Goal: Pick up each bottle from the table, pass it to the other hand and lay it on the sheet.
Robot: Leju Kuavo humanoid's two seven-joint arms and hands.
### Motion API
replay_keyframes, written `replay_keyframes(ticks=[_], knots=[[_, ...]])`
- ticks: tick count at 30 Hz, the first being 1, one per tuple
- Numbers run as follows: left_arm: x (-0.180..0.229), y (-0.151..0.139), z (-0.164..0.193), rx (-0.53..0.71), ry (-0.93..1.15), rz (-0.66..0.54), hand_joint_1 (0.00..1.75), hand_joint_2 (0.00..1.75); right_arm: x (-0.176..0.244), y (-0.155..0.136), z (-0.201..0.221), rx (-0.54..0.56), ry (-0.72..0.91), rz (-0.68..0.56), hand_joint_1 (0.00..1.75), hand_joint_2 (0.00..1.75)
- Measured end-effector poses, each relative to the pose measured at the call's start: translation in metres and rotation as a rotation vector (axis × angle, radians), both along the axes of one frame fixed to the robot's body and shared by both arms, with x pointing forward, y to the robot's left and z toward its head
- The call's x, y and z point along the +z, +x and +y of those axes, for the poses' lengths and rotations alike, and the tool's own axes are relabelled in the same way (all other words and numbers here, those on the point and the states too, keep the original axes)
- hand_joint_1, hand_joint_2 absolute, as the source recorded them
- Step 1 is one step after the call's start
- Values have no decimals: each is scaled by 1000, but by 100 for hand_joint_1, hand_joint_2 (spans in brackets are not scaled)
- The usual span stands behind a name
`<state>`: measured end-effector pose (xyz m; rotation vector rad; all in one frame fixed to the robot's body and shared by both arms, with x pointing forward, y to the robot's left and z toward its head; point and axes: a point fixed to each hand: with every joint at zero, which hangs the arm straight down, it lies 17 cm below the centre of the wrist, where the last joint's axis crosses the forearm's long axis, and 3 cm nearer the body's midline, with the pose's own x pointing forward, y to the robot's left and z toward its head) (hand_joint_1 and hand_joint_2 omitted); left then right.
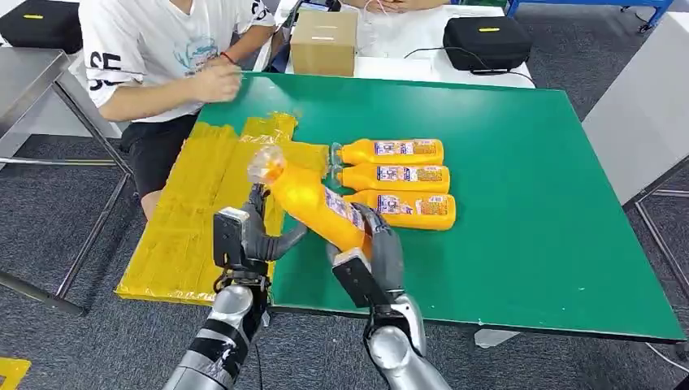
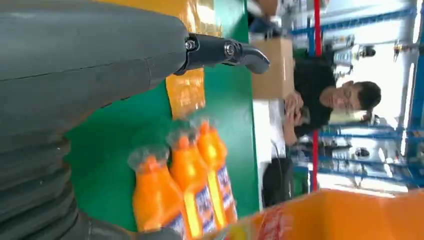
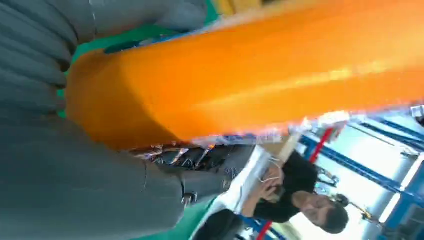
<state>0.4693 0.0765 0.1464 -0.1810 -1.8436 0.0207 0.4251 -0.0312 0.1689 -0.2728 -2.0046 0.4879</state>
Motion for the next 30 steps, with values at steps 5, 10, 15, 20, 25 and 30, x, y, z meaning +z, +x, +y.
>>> replay_keyframes(ticks=[5, 10, 15, 20, 25, 30], knots=[[1, -13, -29, -220, -189, 53, 0, 175, 6, 7, 10, 34, 3, -27, 175, 175], [23, -35, -50, -457, -377, 30, 0, 175, 3, 5, 24, 95, -7, -29, 175, 175], [22, -37, -43, -477, -387, 24, 0, 175, 0, 6, 27, 109, -12, -23, 175, 175], [20, -35, -37, -475, -395, 27, 0, 175, -3, 6, 27, 111, -22, -18, 175, 175], [20, -35, -33, -465, -385, 24, 0, 175, -8, 6, 27, 113, -35, -10, 175, 175], [17, -29, -28, -396, -299, 9, 0, 175, -15, 5, 33, 129, -71, 2, 175, 175]])
